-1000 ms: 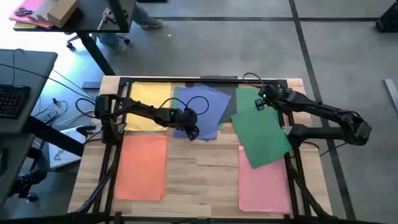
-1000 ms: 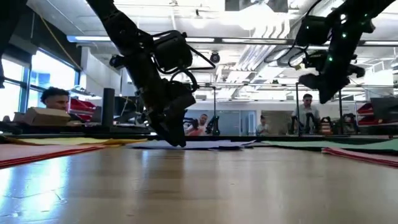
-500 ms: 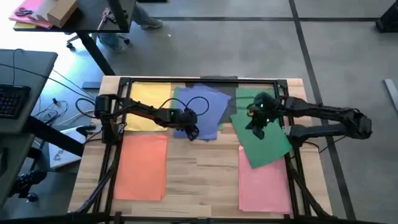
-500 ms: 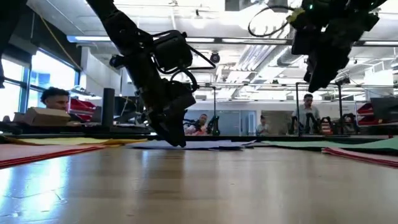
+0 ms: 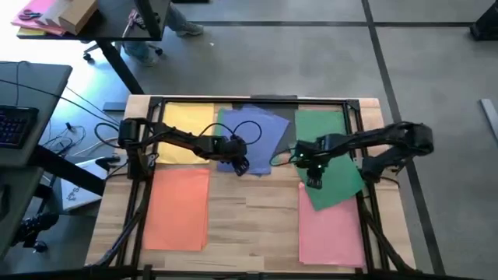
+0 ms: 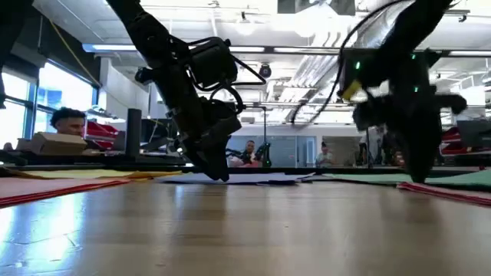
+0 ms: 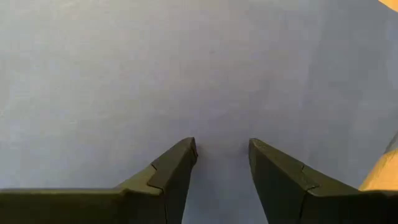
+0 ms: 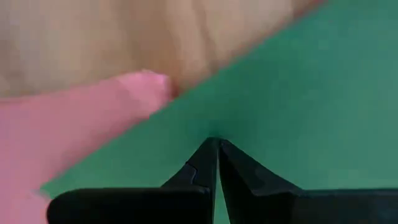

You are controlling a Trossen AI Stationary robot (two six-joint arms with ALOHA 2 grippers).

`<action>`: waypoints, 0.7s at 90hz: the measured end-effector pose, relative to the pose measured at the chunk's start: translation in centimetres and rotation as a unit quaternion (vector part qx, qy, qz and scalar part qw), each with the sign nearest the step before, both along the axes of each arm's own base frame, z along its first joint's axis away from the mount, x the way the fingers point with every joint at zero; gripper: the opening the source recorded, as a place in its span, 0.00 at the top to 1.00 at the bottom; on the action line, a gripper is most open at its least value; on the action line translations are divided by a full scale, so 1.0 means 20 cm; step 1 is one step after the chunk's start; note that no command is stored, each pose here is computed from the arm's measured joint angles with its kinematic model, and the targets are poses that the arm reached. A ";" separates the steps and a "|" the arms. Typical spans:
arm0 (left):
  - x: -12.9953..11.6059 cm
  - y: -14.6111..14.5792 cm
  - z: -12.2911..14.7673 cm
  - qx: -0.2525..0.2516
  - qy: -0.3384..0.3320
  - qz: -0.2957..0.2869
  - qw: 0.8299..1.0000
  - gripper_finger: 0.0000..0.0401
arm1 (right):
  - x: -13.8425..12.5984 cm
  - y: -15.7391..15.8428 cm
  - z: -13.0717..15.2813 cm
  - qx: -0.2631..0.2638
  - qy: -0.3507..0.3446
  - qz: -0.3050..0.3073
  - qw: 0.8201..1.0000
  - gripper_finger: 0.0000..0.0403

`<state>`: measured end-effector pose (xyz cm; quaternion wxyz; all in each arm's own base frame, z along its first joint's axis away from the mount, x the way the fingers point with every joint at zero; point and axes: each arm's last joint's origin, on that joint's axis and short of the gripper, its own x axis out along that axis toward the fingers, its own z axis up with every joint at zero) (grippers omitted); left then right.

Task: Organize paper
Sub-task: Stack the green paper on top of the other green paper

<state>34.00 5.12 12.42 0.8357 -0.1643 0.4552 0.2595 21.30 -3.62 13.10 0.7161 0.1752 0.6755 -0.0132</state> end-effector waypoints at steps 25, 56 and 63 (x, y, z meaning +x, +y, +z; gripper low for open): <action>0.00 0.00 0.00 0.002 0.003 0.000 1.000 0.64 | -0.01 -0.13 0.04 -0.076 0.012 -0.092 0.993 1.00; 0.00 0.00 0.00 0.003 0.003 0.001 1.000 0.64 | -0.12 -0.20 0.21 -0.070 0.006 -0.155 0.985 1.00; 0.00 0.00 0.00 0.004 0.003 0.001 1.000 0.64 | -0.15 -0.18 0.15 -0.013 0.031 -0.156 0.987 1.00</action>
